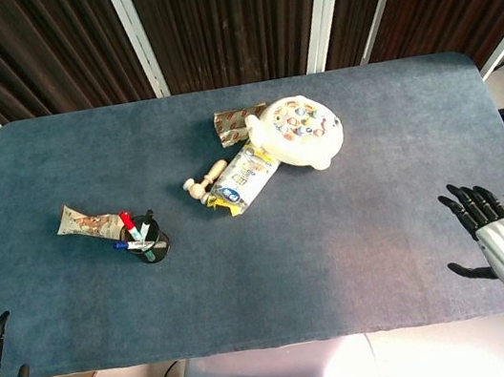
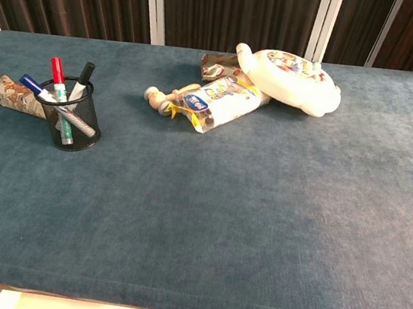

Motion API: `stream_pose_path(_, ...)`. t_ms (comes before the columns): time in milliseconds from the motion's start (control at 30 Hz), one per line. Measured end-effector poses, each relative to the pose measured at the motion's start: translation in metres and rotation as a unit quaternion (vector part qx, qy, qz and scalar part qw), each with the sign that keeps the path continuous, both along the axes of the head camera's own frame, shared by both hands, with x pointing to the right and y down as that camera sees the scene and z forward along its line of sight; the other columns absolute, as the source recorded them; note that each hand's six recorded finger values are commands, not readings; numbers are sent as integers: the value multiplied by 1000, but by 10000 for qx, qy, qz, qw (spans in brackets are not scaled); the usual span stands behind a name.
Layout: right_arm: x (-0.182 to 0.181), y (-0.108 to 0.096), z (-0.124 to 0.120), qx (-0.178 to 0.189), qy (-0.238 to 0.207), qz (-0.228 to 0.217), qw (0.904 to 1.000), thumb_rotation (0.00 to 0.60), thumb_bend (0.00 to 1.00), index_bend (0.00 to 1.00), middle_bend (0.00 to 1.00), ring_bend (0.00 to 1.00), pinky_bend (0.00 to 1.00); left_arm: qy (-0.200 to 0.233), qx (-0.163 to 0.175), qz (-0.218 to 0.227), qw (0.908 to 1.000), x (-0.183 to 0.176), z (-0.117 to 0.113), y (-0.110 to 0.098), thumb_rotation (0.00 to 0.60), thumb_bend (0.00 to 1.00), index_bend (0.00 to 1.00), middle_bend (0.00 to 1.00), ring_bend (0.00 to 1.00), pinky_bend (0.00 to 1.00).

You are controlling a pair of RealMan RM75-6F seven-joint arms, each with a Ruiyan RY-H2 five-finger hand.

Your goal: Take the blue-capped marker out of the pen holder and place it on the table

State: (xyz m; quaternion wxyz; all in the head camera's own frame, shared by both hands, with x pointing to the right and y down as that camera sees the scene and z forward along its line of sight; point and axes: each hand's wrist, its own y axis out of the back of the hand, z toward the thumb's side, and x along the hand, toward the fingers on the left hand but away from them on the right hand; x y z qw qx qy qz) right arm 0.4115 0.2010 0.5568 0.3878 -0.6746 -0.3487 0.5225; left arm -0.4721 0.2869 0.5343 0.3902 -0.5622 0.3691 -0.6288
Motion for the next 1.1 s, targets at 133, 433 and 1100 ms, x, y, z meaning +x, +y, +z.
stream_pose_path(133, 1, 1, -1, 11, 1, 7, 10000, 600, 93, 0, 0, 0, 0, -16, -3, 4, 10000, 0, 0, 0, 600, 315, 45, 47, 13, 0)
stream_pose_path(433, -1, -4, -3, 40, -55, -36, 10000, 600, 93, 0, 0, 0, 0, 80, 69, 201, 9997, 12, 3, -16, 600, 315, 103, 101, 57, 0)
stream_pose_path(1100, -6, -22, -31, 329, 12, -176, 9993, 600, 92, 0, 0, 0, 0, 674, -81, 1338, 9887, 126, 77, -146, 600, 348, 234, 239, 216, 168)
